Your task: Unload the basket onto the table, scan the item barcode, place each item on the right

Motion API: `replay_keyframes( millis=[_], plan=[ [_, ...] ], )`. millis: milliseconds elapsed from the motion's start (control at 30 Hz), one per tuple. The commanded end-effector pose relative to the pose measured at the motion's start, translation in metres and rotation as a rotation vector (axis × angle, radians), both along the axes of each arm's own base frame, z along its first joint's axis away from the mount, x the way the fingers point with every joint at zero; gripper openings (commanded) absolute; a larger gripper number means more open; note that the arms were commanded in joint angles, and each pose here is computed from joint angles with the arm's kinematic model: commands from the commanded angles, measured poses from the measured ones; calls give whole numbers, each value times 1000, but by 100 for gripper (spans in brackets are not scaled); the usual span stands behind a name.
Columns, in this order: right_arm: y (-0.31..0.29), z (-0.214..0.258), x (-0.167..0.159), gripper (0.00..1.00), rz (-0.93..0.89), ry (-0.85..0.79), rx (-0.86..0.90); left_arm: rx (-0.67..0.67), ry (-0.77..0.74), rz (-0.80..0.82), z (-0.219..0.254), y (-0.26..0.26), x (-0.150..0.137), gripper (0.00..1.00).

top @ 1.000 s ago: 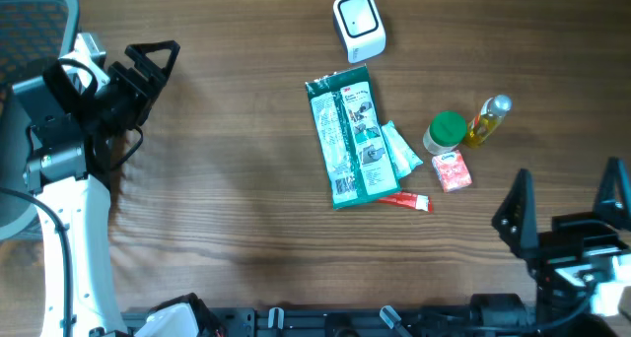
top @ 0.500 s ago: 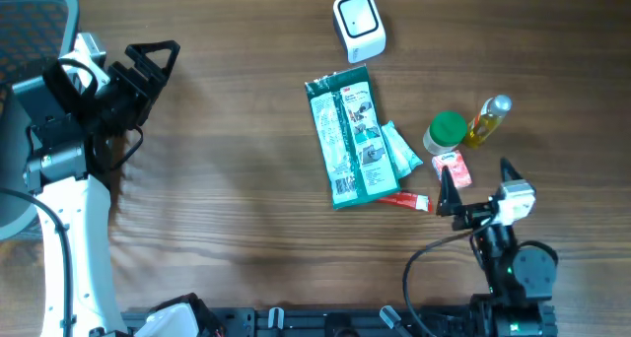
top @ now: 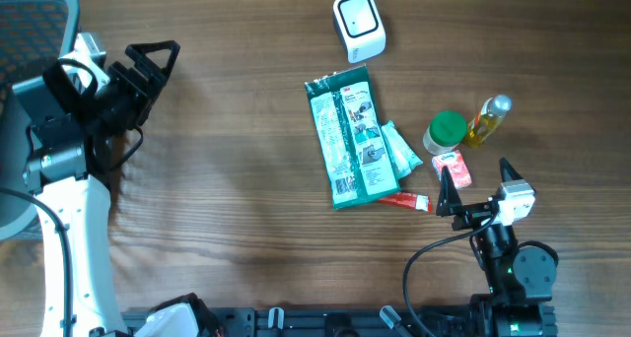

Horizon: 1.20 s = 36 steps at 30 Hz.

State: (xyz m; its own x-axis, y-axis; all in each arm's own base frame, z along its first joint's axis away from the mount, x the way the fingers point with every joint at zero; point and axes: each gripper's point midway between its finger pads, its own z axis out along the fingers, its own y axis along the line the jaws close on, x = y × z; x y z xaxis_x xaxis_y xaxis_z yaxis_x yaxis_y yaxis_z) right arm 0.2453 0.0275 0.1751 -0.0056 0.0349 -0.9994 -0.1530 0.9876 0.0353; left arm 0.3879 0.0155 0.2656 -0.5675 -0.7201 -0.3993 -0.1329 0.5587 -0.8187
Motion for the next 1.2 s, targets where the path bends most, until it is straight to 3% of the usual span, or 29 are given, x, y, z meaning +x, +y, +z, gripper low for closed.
replay_keyframes(
  millis=[0,300,400,500,600,733,800,1033,1100,1167],
  plan=[
    [0,2,-1,100,3,-12,-8,19,-20,0,5,2,0,100],
    [0,2,-1,100,3,-13,-9,19,-21,-1,6,1,-2,100],
    [0,2,-1,100,3,-13,-9,33,-61,-24,30,-15,-23,100],
    [0,2,-1,100,3,-12,-9,63,-171,-99,70,-51,-58,100],
    [0,2,-1,100,3,-13,-8,101,-366,-194,123,-90,-113,100],
    [0,2,-1,99,3,-12,-9,214,-557,-223,156,-101,-170,100],
    [0,2,-1,100,3,-12,-9,222,-535,-228,147,-104,-196,100],
    [0,2,-1,100,3,-12,-8,500,-549,-193,70,-89,-225,100],
    [0,2,-1,100,3,-12,-9,540,-587,-130,59,-81,-229,100],
    [0,2,-1,100,3,-12,-9,583,-719,-58,70,-75,-228,100]
  ],
)
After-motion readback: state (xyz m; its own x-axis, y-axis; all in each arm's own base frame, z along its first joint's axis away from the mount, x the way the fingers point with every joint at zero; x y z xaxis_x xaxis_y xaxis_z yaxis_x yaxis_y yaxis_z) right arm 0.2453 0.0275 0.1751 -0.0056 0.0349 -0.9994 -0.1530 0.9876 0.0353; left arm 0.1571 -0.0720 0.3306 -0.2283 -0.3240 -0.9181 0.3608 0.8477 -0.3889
